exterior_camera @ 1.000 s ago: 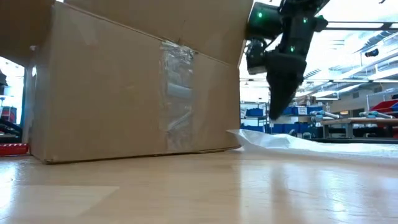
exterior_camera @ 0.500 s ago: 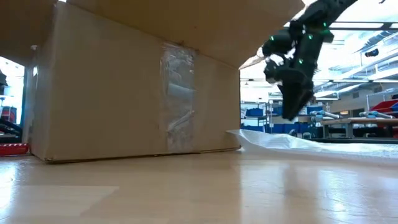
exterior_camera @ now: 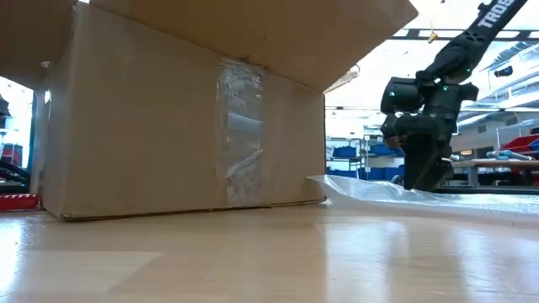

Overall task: Unpack boxes
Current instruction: Open the zip bag

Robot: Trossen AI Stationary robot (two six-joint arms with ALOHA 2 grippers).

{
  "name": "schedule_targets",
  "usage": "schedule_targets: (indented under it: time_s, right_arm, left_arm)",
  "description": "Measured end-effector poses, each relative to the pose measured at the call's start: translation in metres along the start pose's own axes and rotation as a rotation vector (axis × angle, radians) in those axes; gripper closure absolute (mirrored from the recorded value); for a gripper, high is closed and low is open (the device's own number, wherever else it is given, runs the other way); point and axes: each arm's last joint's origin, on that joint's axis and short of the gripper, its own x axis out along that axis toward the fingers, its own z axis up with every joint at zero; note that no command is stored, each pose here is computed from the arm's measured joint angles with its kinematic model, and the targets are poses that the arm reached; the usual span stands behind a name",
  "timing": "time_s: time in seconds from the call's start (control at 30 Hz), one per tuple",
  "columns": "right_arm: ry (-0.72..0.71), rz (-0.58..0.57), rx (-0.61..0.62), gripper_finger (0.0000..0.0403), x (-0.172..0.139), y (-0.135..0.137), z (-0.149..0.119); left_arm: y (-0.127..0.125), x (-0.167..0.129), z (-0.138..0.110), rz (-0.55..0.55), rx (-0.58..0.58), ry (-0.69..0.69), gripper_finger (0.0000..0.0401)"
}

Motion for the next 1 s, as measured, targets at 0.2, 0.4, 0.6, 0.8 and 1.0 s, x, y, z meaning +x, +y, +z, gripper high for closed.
schedule_targets:
  time_s: [0.2, 0.4, 0.6, 0.8, 1.0]
  right_arm:
    - [-0.037, 0.020, -0.015, 0.0205, 0.008, 0.000, -0.005]
    - [-0.048, -0.029, -0.057, 0.0314, 0.010, -0.001, -0.004]
    - [-0.057, -0.059, -0.024, 0.0392, 0.007, -0.001, -0.002]
    - [-0.103, -0.216, -0.091, 0.0397, -0.030, 0.014, 0.013]
    - [-0.180, -0.266, -0.138, 0.0399, -0.089, 0.039, 0.031]
  left_arm:
    - [0.000, 0.000, 0.000, 0.016, 0.000, 0.001, 0.0373]
    - [0.001, 0.000, 0.000, 0.031, 0.001, 0.003, 0.0373]
    - [0.001, 0.000, 0.000, 0.031, 0.001, 0.001, 0.0373]
    - [0.001, 0.000, 0.001, 0.031, 0.001, -0.003, 0.0373]
    - [0.001, 0.000, 0.002, 0.032, -0.004, -0.014, 0.0373]
